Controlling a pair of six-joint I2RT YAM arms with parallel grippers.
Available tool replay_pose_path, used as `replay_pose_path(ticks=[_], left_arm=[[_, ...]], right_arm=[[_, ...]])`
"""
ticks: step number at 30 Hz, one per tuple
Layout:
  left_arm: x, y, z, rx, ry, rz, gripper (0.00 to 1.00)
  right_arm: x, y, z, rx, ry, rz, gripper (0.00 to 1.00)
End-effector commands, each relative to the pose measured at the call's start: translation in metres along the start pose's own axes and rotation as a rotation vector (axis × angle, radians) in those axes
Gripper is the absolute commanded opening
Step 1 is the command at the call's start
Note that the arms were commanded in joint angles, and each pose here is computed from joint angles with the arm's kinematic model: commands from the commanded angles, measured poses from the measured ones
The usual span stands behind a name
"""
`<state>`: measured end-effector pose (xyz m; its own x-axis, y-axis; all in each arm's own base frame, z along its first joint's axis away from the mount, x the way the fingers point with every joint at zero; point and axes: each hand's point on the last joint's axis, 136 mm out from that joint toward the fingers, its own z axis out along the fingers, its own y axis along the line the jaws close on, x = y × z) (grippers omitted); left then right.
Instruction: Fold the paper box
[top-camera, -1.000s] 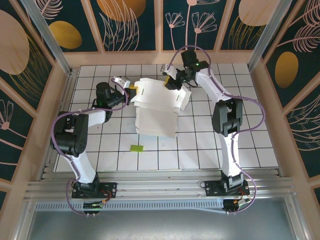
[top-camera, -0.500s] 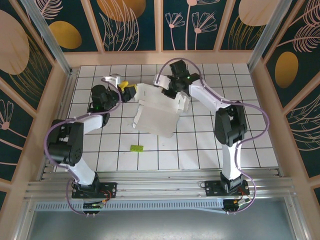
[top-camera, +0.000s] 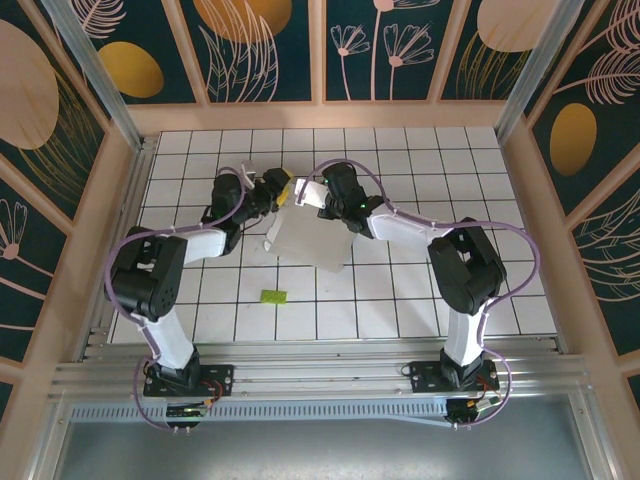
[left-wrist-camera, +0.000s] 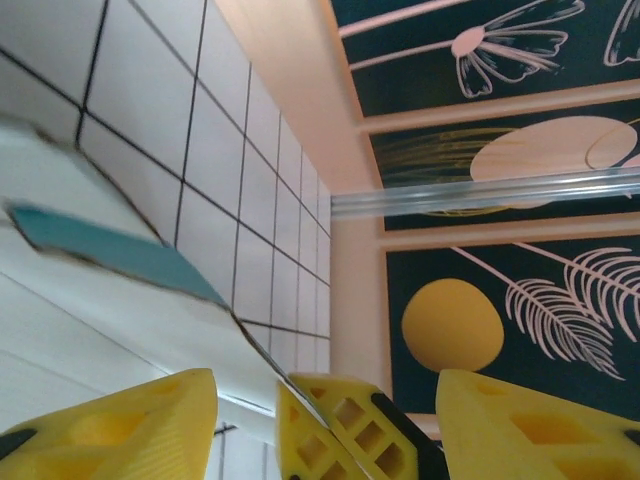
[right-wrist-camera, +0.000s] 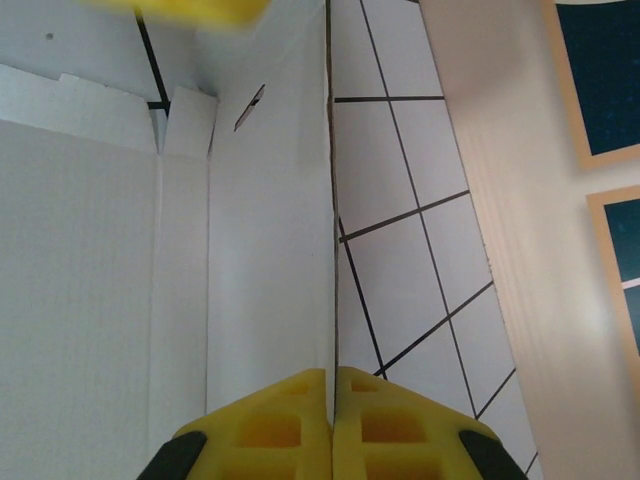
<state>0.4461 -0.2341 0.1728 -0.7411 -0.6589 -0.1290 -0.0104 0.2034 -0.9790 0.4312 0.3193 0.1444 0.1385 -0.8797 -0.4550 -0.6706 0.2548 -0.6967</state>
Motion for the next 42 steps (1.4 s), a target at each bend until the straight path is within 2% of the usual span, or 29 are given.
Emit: replay_pose_path(ticks=[1, 4, 5, 8, 10, 15, 16, 22, 28, 30, 33, 37, 42], left_arm=[[-0.010, -0.030, 0.009, 0.118, -0.017, -0.127, 0.60], [-0.015, -0.017, 0.016, 0.119, -0.039, -0.166, 0.58], [-0.016, -0.013, 0.020, 0.119, -0.036, -0.174, 0.53], [-0.016, -0.010, 0.028, 0.151, -0.018, -0.201, 0.31], [-0.017, -0.009, 0.030, 0.168, -0.017, -0.211, 0.22], [-0.017, 0.006, 0.032, 0.112, -0.030, -0.194, 0.03], [-0.021, -0.003, 0.035, 0.118, -0.034, -0.175, 0.01], [-0.024, 0.010, 0.040, 0.062, -0.042, -0.156, 0.00], [-0.028, 0.016, 0.049, 0.029, -0.044, -0.131, 0.00], [-0.029, 0.017, 0.051, 0.019, -0.042, -0.124, 0.00], [-0.030, 0.018, 0.054, 0.012, -0.041, -0.111, 0.00], [-0.031, 0.022, 0.057, -0.005, -0.043, -0.101, 0.00], [-0.030, 0.030, 0.058, -0.022, -0.043, -0.105, 0.00]], right_arm=[[-0.007, 0.000, -0.007, 0.022, -0.032, 0.053, 0.05], [-0.011, 0.007, -0.008, 0.007, -0.053, 0.062, 0.06], [-0.012, 0.009, -0.008, 0.004, -0.057, 0.065, 0.06], [-0.013, 0.011, -0.007, -0.007, -0.063, 0.082, 0.06], [-0.014, 0.011, -0.006, -0.008, -0.066, 0.106, 0.07], [-0.022, 0.012, -0.009, -0.035, -0.099, 0.163, 0.14], [-0.024, 0.010, -0.010, -0.038, -0.107, 0.174, 0.17], [-0.044, -0.007, -0.028, -0.101, -0.154, 0.364, 0.41], [-0.062, -0.055, -0.055, -0.354, -0.298, 0.872, 0.57], [-0.046, -0.076, -0.051, -0.456, -0.309, 1.061, 0.58], [-0.023, -0.089, -0.031, -0.578, -0.250, 1.254, 0.58], [-0.009, -0.086, 0.002, -0.687, -0.165, 1.323, 0.59], [-0.011, -0.069, 0.023, -0.821, -0.149, 1.316, 0.65]])
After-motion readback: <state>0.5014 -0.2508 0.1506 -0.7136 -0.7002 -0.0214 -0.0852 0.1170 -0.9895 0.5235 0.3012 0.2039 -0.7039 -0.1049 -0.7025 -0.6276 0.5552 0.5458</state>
